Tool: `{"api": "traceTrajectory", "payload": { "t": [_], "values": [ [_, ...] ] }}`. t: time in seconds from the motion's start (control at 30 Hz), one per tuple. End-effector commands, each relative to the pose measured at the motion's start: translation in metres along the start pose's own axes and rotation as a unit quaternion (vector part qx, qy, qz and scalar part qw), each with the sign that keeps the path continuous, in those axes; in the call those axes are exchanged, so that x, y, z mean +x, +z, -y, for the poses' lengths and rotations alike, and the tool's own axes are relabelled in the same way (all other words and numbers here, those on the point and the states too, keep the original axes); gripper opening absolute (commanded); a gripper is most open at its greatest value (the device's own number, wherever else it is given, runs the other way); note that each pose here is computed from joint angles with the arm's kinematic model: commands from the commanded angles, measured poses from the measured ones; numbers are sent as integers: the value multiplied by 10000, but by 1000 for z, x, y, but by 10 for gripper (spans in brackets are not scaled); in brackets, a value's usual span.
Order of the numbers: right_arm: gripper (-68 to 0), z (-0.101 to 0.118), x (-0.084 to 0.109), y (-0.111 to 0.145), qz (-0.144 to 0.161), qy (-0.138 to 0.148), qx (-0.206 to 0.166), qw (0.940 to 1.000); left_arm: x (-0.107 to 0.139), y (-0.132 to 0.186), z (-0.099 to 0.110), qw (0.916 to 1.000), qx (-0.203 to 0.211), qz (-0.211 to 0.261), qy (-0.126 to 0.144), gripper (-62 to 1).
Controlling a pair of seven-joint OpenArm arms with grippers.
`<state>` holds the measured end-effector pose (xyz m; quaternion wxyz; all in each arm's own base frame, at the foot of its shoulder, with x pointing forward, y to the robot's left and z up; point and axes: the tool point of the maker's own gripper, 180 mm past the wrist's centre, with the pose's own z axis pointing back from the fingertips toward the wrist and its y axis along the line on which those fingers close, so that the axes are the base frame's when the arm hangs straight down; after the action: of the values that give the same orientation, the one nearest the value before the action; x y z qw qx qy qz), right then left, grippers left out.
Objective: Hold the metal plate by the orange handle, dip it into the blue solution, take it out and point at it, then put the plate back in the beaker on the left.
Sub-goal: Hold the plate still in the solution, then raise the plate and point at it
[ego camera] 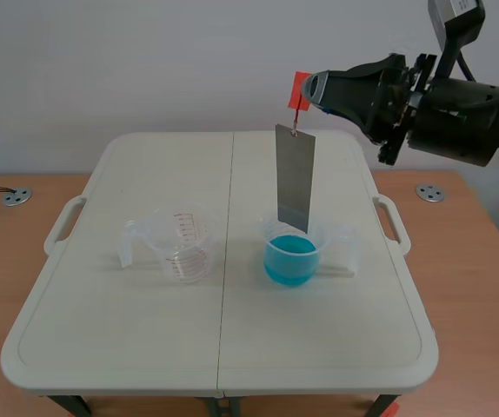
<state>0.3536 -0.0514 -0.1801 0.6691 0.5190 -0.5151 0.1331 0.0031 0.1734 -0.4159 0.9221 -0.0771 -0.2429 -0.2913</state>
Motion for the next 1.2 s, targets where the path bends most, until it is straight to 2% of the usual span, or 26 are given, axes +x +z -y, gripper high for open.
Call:
{"api": "traceTrajectory", "payload": {
  "t": [0.0, 0.1, 0.23, 0.47, 0.67, 0.87, 1.03, 1.17],
  "values": [
    [-660, -13, 23, 1, 283, 206, 241, 9991, 24, 1, -13, 9995, 175, 264, -85, -590],
    [-660, -21, 29, 0, 341, 281, 344, 9984, 51, 4, -25, 9979, 339, 518, -202, -590],
    [-660, -30, 38, 1, 432, 379, 452, 9973, 96, 14, -41, 9918, 585, 1065, -398, -590],
    [-660, -34, 54, 8, 603, 530, 367, 9961, 166, 24, -56, 9745, 829, 1968, -685, -590],
    [-660, -34, 55, 7, 598, 501, 330, 9964, 216, 25, -72, 9547, 1012, 2645, -915, -590],
    [-660, -34, 55, 7, 599, 500, 331, 9964, 267, 20, -67, 9372, 881, 3171, -1158, -590],
    [-660, -34, 55, 7, 586, 501, 330, 9965, 308, 19, -52, 9209, 679, 3577, -1389, -590],
    [-660, -34, 55, 7, 581, 499, 329, 9965, 333, 12, -42, 9117, 523, 3776, -1530, -590]
  ]
}}
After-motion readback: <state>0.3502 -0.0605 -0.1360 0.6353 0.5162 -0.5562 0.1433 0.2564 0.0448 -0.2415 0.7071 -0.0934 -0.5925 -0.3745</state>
